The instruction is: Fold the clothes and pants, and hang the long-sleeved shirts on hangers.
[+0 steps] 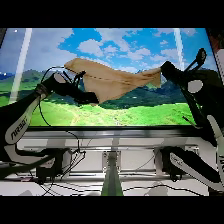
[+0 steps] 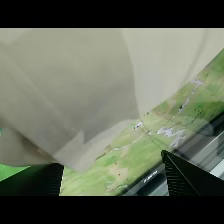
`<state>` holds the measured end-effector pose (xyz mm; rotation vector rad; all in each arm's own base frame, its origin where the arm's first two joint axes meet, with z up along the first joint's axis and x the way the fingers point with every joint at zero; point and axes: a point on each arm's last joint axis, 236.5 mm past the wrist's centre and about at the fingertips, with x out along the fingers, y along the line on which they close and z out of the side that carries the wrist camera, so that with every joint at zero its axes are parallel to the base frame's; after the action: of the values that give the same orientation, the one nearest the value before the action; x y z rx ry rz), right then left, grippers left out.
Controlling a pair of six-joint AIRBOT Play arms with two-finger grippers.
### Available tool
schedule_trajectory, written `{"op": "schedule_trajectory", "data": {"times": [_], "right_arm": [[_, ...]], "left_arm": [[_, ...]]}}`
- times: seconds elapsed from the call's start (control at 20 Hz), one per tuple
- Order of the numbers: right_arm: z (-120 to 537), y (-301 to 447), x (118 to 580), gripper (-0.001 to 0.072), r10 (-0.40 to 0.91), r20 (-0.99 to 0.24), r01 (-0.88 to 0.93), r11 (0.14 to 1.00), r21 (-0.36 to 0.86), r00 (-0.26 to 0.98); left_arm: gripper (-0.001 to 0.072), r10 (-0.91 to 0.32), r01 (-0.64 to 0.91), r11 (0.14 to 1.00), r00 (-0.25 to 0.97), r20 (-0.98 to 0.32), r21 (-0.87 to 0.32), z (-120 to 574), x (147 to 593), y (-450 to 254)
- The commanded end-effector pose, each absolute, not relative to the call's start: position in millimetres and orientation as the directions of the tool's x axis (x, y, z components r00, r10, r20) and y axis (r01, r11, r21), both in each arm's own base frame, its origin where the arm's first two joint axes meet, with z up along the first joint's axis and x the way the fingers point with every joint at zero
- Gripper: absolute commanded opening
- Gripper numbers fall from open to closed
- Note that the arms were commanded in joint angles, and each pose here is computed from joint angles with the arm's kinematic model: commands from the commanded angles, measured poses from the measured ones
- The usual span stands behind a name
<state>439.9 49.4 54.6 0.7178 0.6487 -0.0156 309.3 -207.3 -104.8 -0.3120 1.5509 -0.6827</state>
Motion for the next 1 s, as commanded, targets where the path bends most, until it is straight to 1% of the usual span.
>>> {"op": "schedule_trajectory", "data": {"times": [0.0, 0.1, 0.15, 0.2, 0.3, 0.45, 0.55, 0.65, 0.7, 0.75, 0.8, 0.85, 0.95], "right_arm": [[53.6, 50.3, 439.0, 0.0013, 0.205, -0.561, 0.229, 0.762, 0.606, 0.802], [53.6, 50.3, 439.0, 0.0013, 0.205, -0.561, 0.229, 0.762, 0.606, 0.802], [53.6, 50.3, 439.0, 0.0013, 0.205, -0.561, 0.229, 0.762, 0.606, 0.802], [53.5, 50.3, 439.0, 0.0013, 0.205, -0.561, 0.229, 0.762, 0.606, 0.802], [53.6, 50.2, 439.1, 0.0013, 0.205, -0.561, 0.229, 0.762, 0.606, 0.802], [55.5, 49.7, 439.9, 0.0013, 0.203, -0.556, 0.227, 0.762, 0.607, 0.806], [57.8, 49.4, 441.1, 0.0013, 0.202, -0.553, 0.223, 0.764, 0.605, 0.809], [65.5, 49.2, 444.5, 0.0013, 0.201, -0.540, 0.211, 0.768, 0.605, 0.818], [70.5, 49.0, 446.7, 0.0085, 0.200, -0.531, 0.204, 0.769, 0.606, 0.824], [76.2, 48.4, 449.1, 0.0415, 0.198, -0.521, 0.194, 0.773, 0.604, 0.831], [81.3, 47.5, 451.2, 0.0720, 0.194, -0.514, 0.184, 0.783, 0.595, 0.836], [86.7, 46.2, 453.2, 0.0705, 0.189, -0.508, 0.173, 0.795, 0.582, 0.840], [96.8, 42.3, 457.0, 0.0699, 0.172, -0.498, 0.148, 0.829, 0.539, 0.850]], "left_arm": [[0.0651, -0.557, 0.215, 0.799, -0.090, -0.826, -0.562, -115.1, 315.4, -204.6], [0.0342, -0.557, 0.215, 0.798, -0.092, -0.826, -0.562, -115.1, 315.0, -204.6], [0.0220, -0.557, 0.215, 0.799, -0.092, -0.826, -0.562, -115.1, 315.0, -204.6], [0.0190, -0.557, 0.215, 0.798, -0.092, -0.825, -0.563, -115.0, 315.0, -204.7], [0.0014, -0.559, 0.220, 0.794, -0.101, -0.823, -0.567, -113.8, 312.8, -205.2], [0.0013, -0.568, 0.263, 0.781, -0.077, -0.819, -0.566, -101.9, 316.5, -204.3], [0.0013, -0.579, 0.287, 0.778, -0.016, -0.815, -0.558, -79.9, 328.9, -201.1], [0.0013, -0.592, 0.322, 0.775, 0.070, -0.803, -0.543, -47.2, 344.2, -196.3], [0.0012, -0.597, 0.339, 0.774, 0.110, -0.795, -0.535, -31.0, 349.2, -194.1], [0.0012, -0.602, 0.356, 0.773, 0.148, -0.785, -0.525, -14.5, 351.7, -191.9], [0.0012, -0.607, 0.374, 0.769, 0.175, -0.775, -0.518, -0.1, 351.5, -191.1], [0.0012, -0.612, 0.394, 0.765, 0.201, -0.765, -0.509, 15.6, 350.0, -190.2], [0.0012, -0.622, 0.435, 0.758, 0.260, -0.739, -0.485, 47.4, 345.9, -188.6]]}}
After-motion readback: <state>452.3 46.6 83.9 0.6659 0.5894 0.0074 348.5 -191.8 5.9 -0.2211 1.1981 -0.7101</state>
